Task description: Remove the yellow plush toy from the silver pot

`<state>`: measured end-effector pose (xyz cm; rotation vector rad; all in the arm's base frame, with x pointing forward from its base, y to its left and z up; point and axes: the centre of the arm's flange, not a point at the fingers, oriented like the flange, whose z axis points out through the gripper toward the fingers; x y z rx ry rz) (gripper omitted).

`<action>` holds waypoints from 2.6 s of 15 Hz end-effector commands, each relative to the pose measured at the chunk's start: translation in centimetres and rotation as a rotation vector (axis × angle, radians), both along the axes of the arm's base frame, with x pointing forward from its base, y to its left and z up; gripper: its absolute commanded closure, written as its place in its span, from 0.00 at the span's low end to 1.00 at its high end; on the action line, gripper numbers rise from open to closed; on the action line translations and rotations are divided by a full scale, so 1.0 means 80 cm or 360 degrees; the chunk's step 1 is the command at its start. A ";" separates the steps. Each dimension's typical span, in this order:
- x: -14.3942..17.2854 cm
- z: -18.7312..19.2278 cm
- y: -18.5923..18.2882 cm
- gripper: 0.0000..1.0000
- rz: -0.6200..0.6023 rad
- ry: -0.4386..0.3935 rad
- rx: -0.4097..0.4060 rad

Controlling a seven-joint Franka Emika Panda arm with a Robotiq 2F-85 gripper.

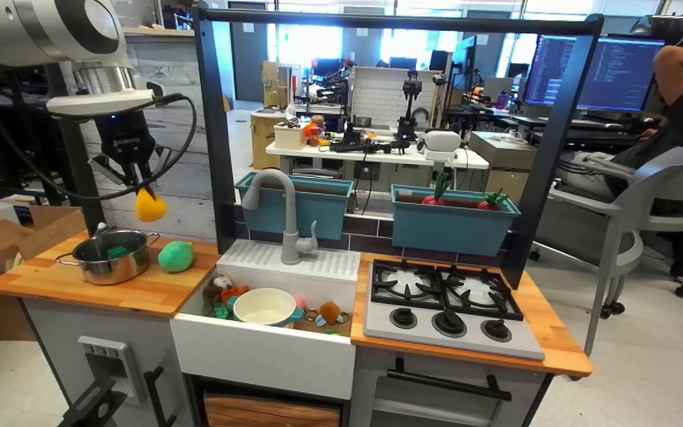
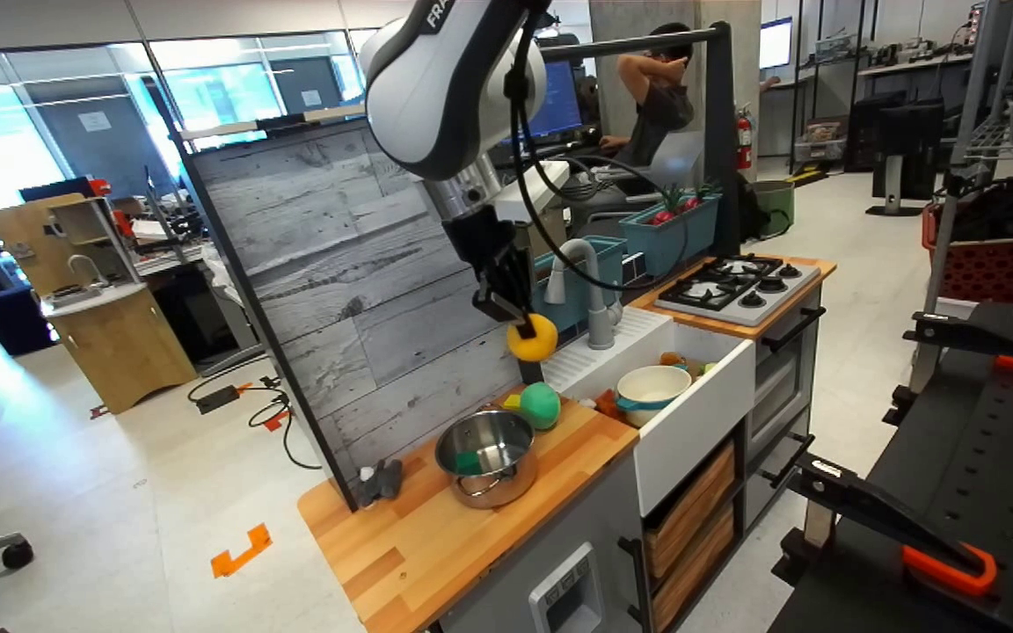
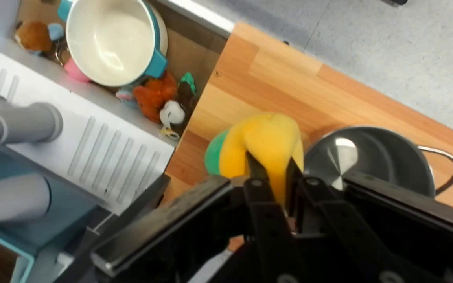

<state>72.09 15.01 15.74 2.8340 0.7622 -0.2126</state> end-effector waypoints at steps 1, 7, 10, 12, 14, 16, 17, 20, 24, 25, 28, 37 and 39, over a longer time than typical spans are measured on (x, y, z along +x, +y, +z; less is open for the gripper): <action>-0.094 0.007 -0.038 0.97 -0.0088 0.0099 -0.0056; -0.141 -0.005 -0.051 0.97 -0.0042 0.0236 -0.0075; -0.155 -0.001 -0.054 0.97 -0.0036 0.0175 -0.0067; -0.160 0.003 -0.055 0.97 -0.0063 0.0118 -0.0053; -0.072 -0.046 -0.088 0.97 -0.0134 0.0121 -0.0033; -0.049 -0.056 -0.106 0.97 -0.0201 0.0093 -0.0032; -0.030 -0.066 -0.120 0.97 -0.0251 0.0052 -0.0035; 0.025 -0.095 -0.162 0.97 -0.0341 0.0056 -0.0041; 0.050 -0.119 -0.159 0.97 -0.0327 0.0042 -0.0024; 0.052 -0.119 -0.148 0.97 -0.0297 0.0046 -0.0020; 0.061 -0.124 -0.112 0.97 -0.0214 0.0068 -0.0010; 0.046 -0.157 -0.061 0.97 -0.0038 0.0246 -0.0021; 0.043 -0.164 -0.059 0.97 -0.0008 0.0286 -0.0027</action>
